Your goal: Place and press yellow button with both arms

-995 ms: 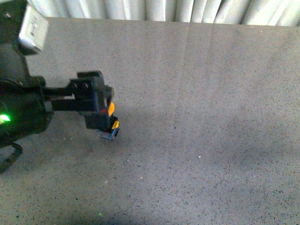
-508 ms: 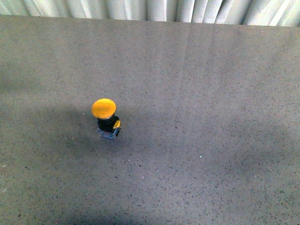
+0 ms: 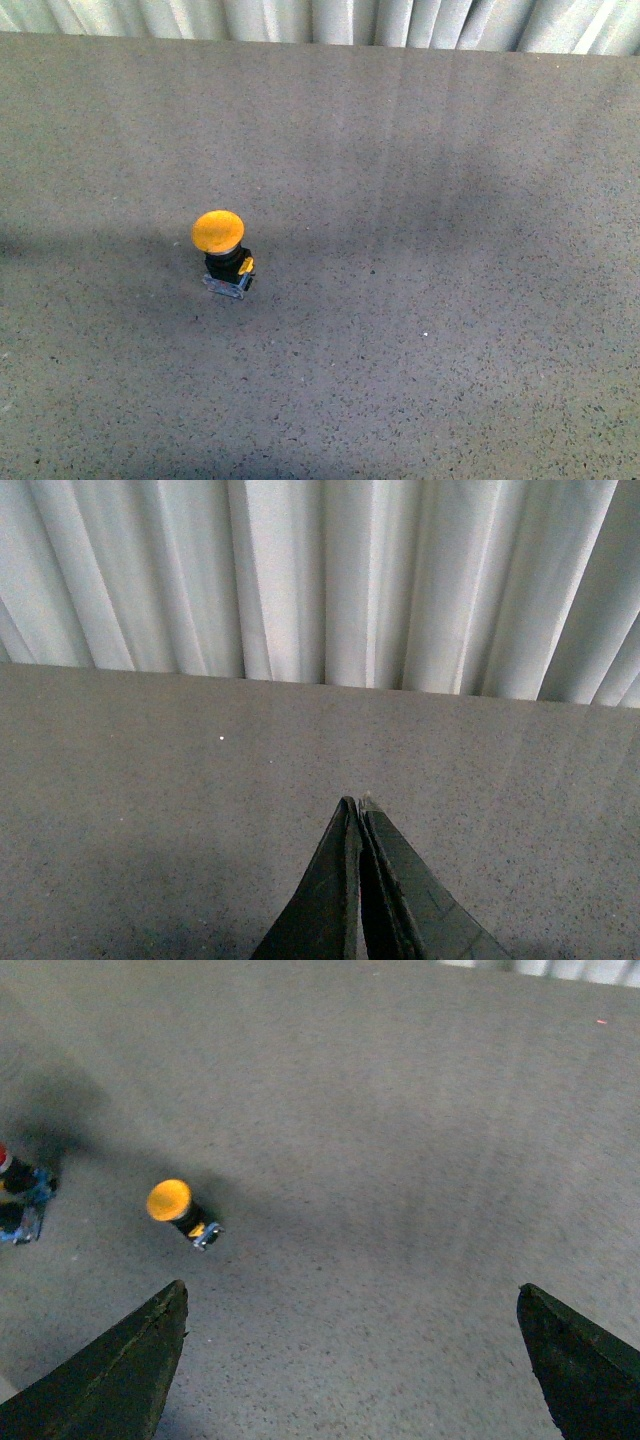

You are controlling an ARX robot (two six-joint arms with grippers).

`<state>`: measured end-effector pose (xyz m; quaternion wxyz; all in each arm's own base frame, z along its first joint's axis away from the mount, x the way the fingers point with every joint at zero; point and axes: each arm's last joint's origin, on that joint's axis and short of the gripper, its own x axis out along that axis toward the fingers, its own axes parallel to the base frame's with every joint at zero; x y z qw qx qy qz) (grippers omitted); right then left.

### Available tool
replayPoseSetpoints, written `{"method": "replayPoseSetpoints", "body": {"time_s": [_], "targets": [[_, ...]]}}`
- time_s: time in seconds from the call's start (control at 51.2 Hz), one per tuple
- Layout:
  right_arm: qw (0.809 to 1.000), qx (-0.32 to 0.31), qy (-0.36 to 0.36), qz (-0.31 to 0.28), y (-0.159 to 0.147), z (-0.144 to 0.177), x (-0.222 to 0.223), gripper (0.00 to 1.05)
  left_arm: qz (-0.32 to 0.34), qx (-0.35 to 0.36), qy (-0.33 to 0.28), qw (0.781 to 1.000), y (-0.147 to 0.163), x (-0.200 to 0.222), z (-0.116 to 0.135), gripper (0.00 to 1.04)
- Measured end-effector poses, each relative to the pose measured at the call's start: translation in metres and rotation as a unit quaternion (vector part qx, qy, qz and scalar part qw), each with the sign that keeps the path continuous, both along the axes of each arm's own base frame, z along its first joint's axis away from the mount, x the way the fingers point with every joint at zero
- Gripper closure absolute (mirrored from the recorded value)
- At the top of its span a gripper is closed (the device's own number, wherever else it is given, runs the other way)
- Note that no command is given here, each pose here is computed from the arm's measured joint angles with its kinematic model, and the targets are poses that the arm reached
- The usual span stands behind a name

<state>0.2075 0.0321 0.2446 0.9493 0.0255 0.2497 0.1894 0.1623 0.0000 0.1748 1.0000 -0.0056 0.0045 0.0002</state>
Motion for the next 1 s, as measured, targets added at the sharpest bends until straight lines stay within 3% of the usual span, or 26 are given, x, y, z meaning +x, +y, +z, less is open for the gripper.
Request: {"method": "replayPoseSetpoints", "body": {"time_s": [0.195,0.371,0.566,0.781,0.859,0.995], "targets": [[0.996,-0.04,0.009,0.076,0.054,0.002,0.059,0.09,0.0,0.0,0.005,1.0,0.0,-0.014,-0.013,1.03],[0.99,-0.052,0.061,0.114,0.101,-0.018,0.101,0.1,0.0,0.0,-0.002,1.0,0.0,-0.024,-0.009,1.03],[0.981,-0.091,0.105,0.138,0.132,-0.053,0.118,0.5,0.0,0.0,-0.008,1.0,0.0,-0.034,-0.006,1.03],[0.971,-0.099,0.121,0.181,0.153,-0.065,0.116,0.94,0.0,0.0,-0.01,1.0,0.0,-0.042,-0.004,1.03],[0.969,-0.098,0.123,0.189,0.156,-0.067,0.116,1.04,0.0,0.0,-0.011,1.0,0.0,-0.044,-0.004,1.03],[0.966,-0.096,0.13,0.2,0.162,-0.072,0.117,1.03,0.0,0.0,-0.011,1.0,0.0,-0.046,-0.004,1.03]]}}
